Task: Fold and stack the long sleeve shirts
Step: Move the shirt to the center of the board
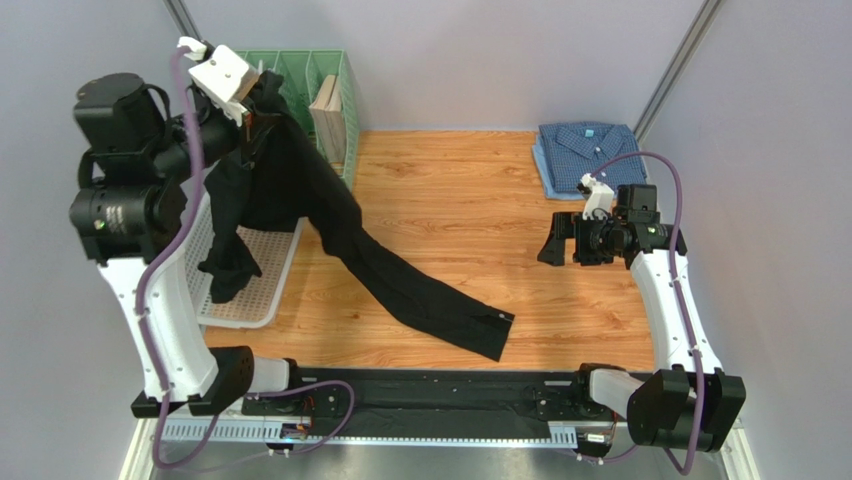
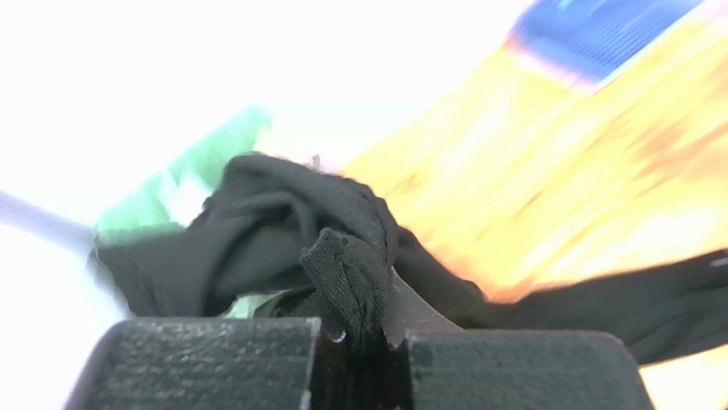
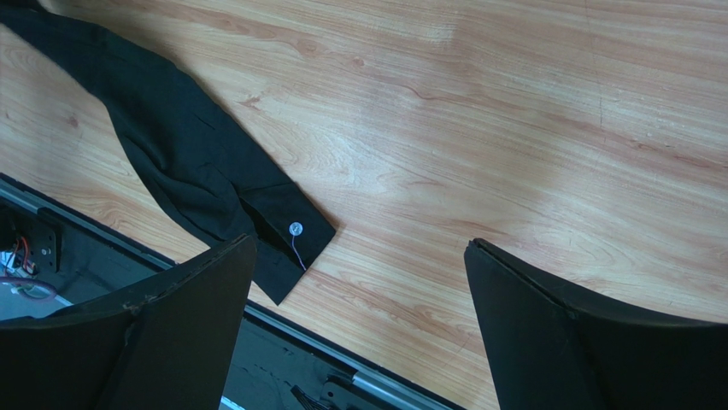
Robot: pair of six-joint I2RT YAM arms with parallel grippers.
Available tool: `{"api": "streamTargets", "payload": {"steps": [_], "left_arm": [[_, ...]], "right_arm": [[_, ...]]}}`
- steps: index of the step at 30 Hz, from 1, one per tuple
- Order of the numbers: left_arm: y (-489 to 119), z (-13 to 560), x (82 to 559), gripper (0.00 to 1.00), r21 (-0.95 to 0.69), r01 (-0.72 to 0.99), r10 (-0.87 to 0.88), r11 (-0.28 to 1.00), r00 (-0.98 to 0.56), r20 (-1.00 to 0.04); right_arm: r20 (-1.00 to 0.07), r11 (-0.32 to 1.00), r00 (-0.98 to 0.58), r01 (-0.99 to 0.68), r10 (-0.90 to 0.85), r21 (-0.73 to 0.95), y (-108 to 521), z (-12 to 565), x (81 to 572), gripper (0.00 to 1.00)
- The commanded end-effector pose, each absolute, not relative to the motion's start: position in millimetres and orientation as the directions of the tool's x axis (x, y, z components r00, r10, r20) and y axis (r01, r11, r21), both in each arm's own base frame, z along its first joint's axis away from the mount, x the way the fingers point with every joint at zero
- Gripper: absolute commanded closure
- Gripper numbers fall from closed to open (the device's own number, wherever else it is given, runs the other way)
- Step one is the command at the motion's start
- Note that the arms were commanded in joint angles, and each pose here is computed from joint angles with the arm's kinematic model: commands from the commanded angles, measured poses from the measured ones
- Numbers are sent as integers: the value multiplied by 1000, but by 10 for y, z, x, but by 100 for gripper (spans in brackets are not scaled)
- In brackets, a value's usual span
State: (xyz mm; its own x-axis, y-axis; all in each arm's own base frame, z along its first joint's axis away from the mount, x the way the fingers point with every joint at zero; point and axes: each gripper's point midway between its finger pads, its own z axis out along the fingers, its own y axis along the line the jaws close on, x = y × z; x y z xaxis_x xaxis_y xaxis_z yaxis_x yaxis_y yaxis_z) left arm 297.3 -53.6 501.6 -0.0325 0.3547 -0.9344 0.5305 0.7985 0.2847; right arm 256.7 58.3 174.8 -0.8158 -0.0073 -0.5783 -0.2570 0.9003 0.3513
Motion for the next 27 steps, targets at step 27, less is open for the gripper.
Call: {"api": "streamTargets", "payload": {"steps": [27], "left_arm": [[-2413, 7689, 2391, 100, 265, 802, -534, 535, 564, -630]], "right_arm": [[-623, 911, -782, -263, -8, 318, 507, 1862, 2698, 0]]}}
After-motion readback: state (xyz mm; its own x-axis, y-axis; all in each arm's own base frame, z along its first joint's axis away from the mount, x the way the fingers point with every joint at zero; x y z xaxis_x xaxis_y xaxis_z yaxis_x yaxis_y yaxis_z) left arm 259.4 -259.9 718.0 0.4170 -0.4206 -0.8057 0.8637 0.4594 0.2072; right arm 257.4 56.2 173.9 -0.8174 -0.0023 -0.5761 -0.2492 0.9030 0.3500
